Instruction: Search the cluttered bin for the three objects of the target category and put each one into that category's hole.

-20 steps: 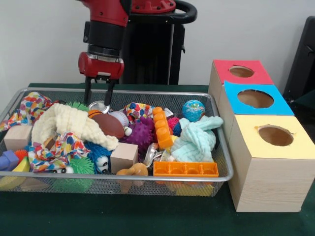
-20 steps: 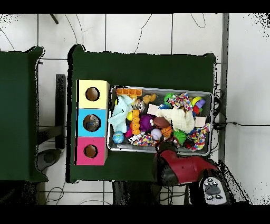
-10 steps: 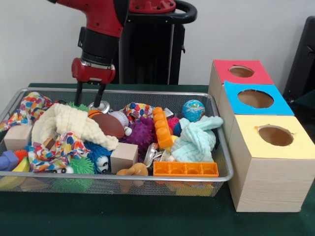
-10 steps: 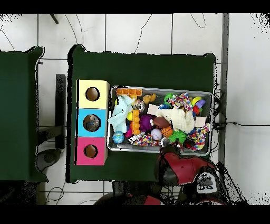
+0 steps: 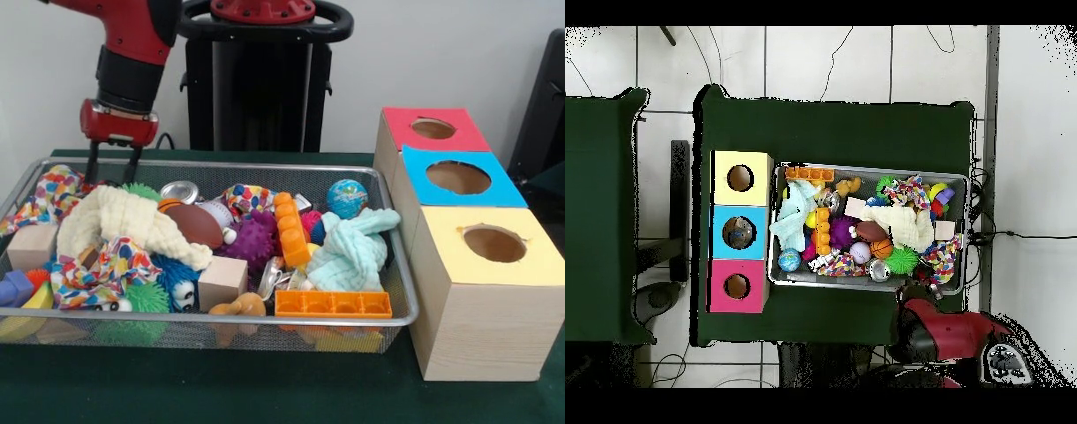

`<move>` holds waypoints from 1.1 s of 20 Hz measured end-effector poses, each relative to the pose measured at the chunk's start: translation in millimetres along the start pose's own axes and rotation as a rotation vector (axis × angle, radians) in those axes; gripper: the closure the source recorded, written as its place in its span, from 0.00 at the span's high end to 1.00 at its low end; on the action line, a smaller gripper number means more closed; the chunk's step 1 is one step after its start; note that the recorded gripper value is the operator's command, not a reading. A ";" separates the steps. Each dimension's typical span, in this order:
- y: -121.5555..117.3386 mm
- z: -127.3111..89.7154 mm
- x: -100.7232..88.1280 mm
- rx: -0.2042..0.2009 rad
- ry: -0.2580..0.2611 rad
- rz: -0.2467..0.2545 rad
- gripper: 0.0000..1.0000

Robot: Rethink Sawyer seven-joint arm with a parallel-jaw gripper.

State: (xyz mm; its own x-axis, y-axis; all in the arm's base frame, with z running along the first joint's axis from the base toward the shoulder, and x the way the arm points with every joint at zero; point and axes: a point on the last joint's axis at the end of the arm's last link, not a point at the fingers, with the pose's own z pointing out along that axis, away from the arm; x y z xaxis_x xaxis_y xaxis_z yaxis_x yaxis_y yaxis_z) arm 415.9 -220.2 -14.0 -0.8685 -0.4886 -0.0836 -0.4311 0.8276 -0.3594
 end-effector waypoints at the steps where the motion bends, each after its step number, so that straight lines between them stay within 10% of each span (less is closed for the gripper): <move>1: -2.1 1.3 1.8 -0.002 -0.005 0.004 1.00; 12: -28.4 25.0 25.6 -0.085 -0.146 0.099 1.00; 22: -31.3 24.7 15.2 -0.094 -0.157 0.101 1.00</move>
State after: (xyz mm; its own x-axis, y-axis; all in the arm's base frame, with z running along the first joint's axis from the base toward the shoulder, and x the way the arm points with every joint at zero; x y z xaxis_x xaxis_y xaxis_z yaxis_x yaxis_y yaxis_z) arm 422.2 -260.3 -27.0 -0.8628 -0.4330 -0.2609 -0.3713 0.8930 -0.2542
